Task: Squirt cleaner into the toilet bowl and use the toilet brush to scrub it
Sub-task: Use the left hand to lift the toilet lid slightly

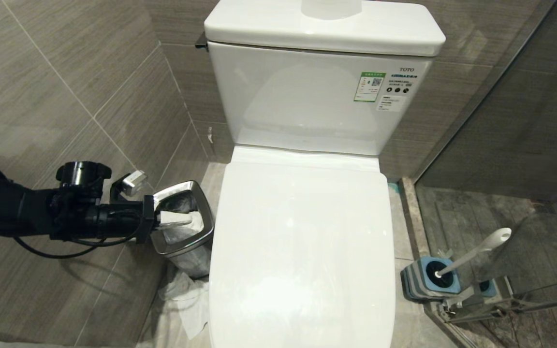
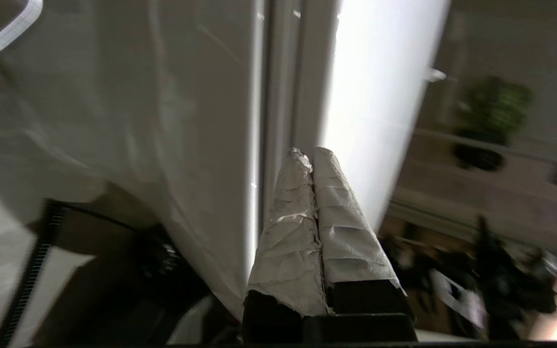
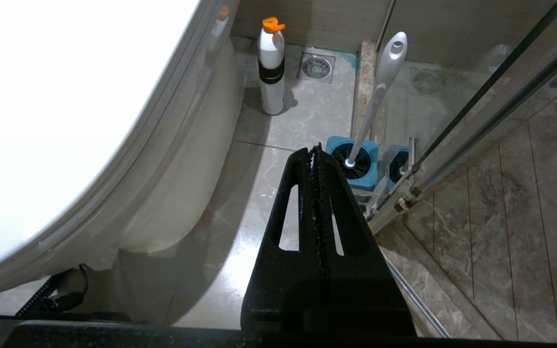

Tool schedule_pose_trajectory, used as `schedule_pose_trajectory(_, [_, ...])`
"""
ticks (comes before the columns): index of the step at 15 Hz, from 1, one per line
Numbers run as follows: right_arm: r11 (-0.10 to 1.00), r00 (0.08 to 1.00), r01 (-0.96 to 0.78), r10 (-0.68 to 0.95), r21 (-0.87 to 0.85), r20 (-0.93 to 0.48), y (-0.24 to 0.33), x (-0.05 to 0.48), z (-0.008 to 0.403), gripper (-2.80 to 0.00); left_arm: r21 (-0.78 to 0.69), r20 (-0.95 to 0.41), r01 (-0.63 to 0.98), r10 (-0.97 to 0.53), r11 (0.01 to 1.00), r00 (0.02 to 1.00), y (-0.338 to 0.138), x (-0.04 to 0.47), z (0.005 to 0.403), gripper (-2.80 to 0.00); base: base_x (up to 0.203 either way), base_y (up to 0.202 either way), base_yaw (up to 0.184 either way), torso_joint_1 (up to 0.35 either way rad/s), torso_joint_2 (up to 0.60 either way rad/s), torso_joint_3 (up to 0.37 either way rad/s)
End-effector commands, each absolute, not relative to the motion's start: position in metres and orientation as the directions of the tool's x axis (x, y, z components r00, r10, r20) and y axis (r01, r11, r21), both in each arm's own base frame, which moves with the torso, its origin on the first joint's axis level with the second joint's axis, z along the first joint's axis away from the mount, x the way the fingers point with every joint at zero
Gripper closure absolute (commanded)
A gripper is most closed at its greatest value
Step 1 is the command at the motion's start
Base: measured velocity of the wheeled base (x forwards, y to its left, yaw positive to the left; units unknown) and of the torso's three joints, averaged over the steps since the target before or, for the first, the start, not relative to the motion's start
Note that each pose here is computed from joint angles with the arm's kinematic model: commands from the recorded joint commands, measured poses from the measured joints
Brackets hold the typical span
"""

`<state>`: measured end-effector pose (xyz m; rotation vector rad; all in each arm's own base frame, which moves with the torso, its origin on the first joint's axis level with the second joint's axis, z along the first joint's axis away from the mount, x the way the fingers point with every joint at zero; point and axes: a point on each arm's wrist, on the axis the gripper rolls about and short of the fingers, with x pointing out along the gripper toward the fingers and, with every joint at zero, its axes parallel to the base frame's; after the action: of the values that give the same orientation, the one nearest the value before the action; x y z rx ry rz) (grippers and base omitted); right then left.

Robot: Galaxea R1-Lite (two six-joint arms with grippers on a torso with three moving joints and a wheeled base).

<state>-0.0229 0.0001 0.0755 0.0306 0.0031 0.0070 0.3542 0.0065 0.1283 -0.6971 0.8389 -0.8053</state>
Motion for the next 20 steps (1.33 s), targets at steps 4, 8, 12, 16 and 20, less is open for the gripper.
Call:
schedule_pose_trajectory(4, [1.0,1.0,-0.008,0.008,0.031,-0.003,0.0,-0.023,0.075,0.0,-0.827,-0.307,0.358,-0.882,0.434,0.358,0.023,0.343,0.098,0.0,0.0,0.0,0.0,0.0,0.0,0.0])
schedule_pose_trajectory(8, [1.0,1.0,-0.008,0.008,0.031,-0.004,0.0,-0.023,0.075,0.0,-0.844,-0.304,0.326,-0.88,0.427,0.365,0.032,0.338,0.09,0.0,0.0,0.0,0.0,0.0,0.0,0.0])
schedule_pose_trajectory(12, [0.999,1.0,-0.008,0.008,0.031,-0.003,0.0,-0.023,0.075,0.0,-0.861,-0.288,0.319,-0.896,0.397,0.338,0.03,0.331,0.083,0.0,0.0,0.0,0.0,0.0,0.0,0.0])
schedule_pose_trajectory(16, [1.0,1.0,-0.008,0.008,0.031,-0.003,0.0,-0.023,0.075,0.0,-0.859,-0.297,0.321,-0.898,0.4,0.325,0.029,0.322,0.073,0.0,0.0,0.0,0.0,0.0,0.0,0.0])
schedule_pose_trajectory(20, [1.0,1.0,-0.008,0.008,0.031,-0.003,0.0,-0.023,0.075,0.0,-0.864,-0.299,0.309,-0.899,0.397,0.319,0.029,0.317,0.069,-2.8,0.0,0.0,0.0,0.0,0.0,0.0])
